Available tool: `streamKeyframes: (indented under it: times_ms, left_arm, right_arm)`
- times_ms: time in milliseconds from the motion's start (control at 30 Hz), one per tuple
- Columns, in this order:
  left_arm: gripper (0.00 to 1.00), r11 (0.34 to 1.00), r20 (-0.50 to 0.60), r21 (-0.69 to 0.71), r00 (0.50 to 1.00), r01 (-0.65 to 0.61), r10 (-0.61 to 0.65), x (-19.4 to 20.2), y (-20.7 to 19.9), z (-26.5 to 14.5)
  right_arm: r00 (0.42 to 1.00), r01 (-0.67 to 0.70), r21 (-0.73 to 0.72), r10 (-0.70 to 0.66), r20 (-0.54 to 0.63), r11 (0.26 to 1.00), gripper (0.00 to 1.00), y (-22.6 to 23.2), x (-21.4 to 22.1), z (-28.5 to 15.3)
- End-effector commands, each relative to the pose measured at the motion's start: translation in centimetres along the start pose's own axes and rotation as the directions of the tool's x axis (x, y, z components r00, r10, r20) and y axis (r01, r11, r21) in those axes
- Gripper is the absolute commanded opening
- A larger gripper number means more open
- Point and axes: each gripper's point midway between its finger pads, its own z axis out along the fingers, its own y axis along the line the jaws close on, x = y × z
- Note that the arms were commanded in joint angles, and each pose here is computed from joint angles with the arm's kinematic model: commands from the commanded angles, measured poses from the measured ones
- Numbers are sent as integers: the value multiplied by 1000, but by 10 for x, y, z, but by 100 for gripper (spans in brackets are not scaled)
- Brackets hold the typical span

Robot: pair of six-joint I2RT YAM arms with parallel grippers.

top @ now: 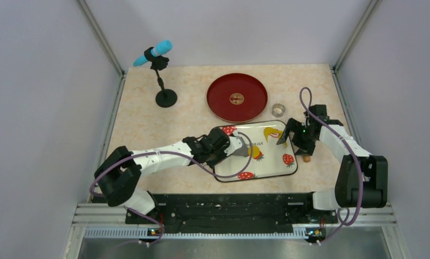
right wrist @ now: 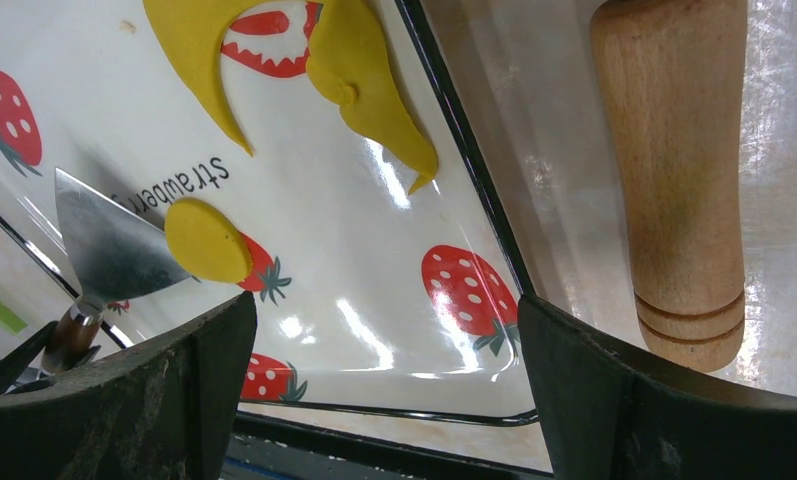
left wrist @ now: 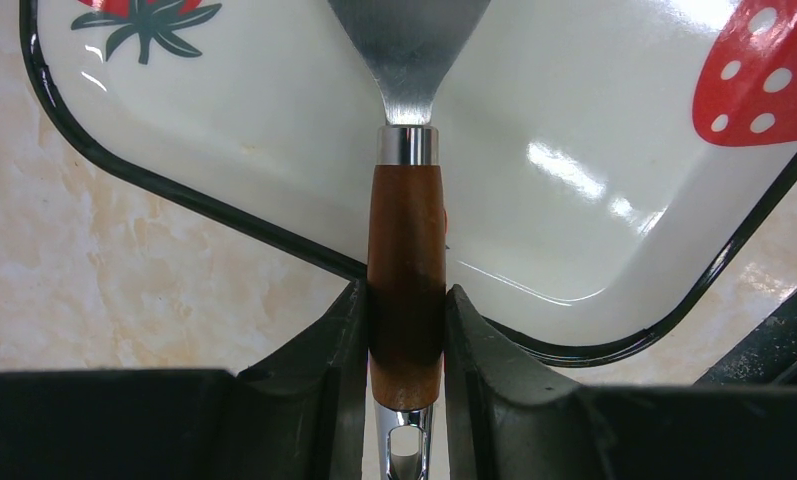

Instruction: Roll out the dumpling wrappers from the dough

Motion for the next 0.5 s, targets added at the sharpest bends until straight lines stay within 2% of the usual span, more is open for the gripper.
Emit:
streamKeyframes:
  times_ms: [0,467]
  left_arm:
    - [0,998,51,57,999,-13,10,-12,-15,3]
    - [0,996,58,90,998,-12,7,-19,-29,7]
  right_arm:
    - [1000,9,-16,-8,26,1000,99,2,-6,-3]
    - [1000,11,-22,-10,24,1000,99,3,-7,-4]
